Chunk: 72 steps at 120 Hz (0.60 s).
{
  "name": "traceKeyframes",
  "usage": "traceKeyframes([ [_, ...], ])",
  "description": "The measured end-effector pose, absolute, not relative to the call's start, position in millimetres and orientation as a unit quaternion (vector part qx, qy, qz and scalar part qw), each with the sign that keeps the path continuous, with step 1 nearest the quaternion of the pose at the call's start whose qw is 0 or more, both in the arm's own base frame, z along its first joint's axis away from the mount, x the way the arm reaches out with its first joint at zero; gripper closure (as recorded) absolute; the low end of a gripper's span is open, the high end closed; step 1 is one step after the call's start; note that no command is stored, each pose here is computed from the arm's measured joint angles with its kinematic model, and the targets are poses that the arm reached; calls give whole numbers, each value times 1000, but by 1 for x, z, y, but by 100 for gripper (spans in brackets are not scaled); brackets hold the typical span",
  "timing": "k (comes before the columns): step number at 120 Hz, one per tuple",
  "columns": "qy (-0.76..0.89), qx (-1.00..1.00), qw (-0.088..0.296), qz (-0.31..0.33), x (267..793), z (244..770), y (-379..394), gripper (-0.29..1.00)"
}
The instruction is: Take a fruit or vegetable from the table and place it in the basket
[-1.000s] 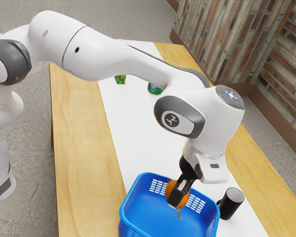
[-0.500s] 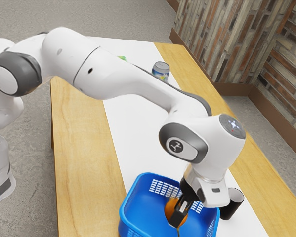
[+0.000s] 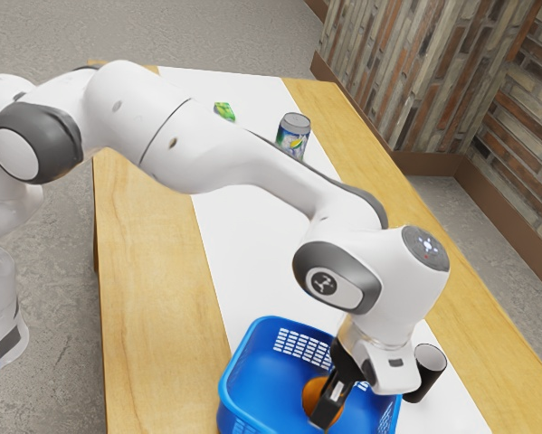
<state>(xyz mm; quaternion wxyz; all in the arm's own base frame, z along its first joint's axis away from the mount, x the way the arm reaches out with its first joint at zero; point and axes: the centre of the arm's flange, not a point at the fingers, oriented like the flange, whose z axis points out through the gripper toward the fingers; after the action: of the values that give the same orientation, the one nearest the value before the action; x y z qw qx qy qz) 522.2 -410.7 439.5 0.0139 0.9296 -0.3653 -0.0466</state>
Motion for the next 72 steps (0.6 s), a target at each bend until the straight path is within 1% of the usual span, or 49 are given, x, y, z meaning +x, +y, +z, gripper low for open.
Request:
traceKeyframes([
  [21, -369, 929, 16, -36, 523, 451, -415, 7],
  [30, -371, 928, 19, -23, 525, 471, -418, 6],
  [38, -374, 927, 22, -8, 526, 501, -421, 6],
  [46, -382, 924, 22, 12, 522, 543, -427, 5],
  [56, -398, 915, 17, 67, 497, 642, -431, 4],
  [67, -373, 922, -2, 109, 468, 741, -377, 3],
  [72, -359, 926, -16, 116, 452, 769, -352, 3],
])
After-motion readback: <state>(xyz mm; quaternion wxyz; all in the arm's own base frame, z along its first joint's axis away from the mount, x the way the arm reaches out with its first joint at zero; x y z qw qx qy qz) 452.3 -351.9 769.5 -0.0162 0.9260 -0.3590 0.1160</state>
